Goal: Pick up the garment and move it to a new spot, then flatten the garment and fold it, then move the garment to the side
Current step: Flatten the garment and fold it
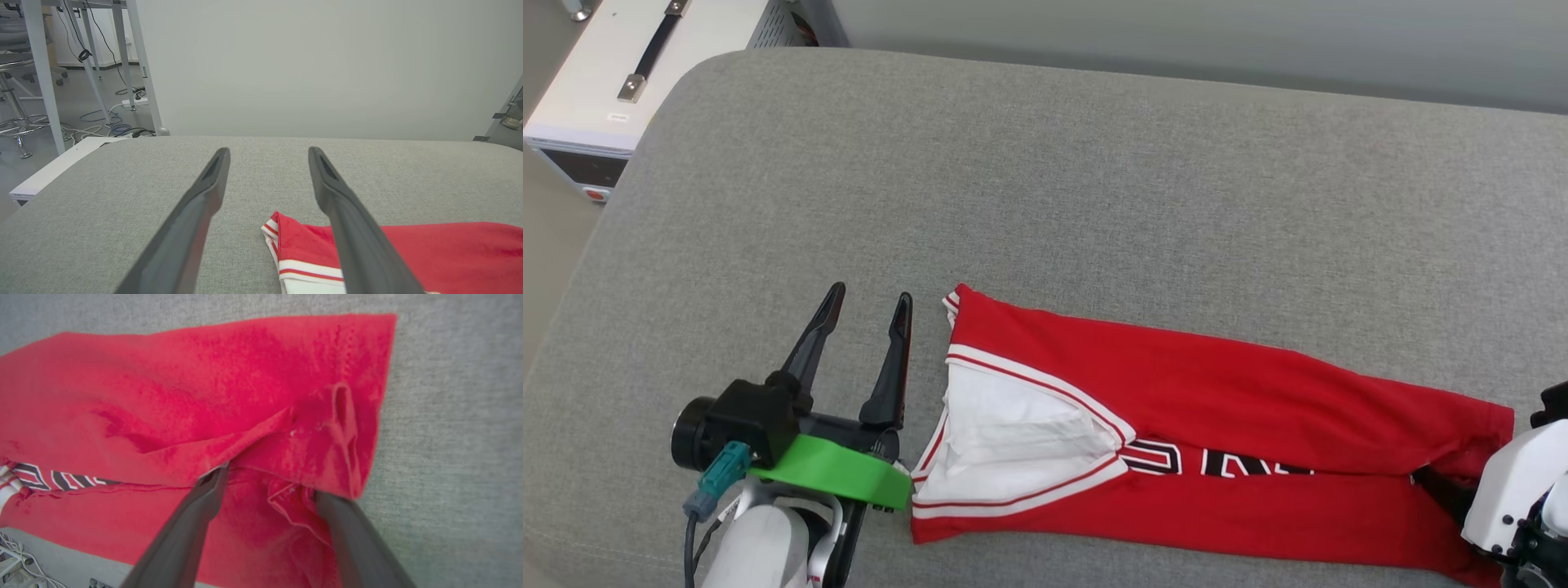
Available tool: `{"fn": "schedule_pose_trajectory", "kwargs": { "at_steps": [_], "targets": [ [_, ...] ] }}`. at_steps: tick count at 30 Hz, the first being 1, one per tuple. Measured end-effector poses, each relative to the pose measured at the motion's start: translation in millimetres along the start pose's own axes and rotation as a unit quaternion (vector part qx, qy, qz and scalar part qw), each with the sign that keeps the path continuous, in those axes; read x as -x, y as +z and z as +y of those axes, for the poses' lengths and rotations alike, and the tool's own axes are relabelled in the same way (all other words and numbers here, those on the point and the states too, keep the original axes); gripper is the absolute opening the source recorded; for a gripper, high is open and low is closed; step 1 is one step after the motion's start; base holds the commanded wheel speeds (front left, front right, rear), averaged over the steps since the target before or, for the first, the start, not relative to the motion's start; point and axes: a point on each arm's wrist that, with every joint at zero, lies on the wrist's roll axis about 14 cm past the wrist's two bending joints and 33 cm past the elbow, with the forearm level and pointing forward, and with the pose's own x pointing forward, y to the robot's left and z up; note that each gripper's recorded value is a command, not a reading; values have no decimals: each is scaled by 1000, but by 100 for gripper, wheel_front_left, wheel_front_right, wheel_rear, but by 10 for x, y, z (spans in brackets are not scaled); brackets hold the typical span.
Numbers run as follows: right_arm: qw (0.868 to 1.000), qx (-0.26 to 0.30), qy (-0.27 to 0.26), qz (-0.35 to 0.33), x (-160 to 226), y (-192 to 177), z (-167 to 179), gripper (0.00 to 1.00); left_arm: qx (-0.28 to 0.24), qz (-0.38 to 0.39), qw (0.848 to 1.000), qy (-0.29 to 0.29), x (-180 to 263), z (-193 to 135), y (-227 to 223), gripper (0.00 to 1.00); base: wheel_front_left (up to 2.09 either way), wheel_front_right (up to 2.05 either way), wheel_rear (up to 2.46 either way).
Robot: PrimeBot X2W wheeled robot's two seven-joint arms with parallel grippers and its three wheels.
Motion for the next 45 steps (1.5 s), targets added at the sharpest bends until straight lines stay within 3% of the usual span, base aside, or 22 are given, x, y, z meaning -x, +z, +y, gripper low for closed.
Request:
{"fn": "schedule_pose_trajectory", "kwargs": {
  "at_steps": [1,2,16,29,45],
  "targets": [
    [1000,0,1,1,-11,-5,4,13,1,2,1000,0,-1,2,-14,100,0,0,0],
    [1000,-1,3,-1,-19,-3,7,0,2,3,1000,1,-1,5,-25,100,0,0,0],
    [998,-5,-17,-57,32,169,-179,0,8,8,1000,4,17,23,-50,100,0,0,0],
    [984,18,-136,-111,425,474,-913,0,11,-1,1000,-2,18,-16,8,100,0,0,0],
    [985,52,-61,-150,634,425,-282,0,20,-12,1000,0,183,-54,94,100,0,0,0]
  ]
}}
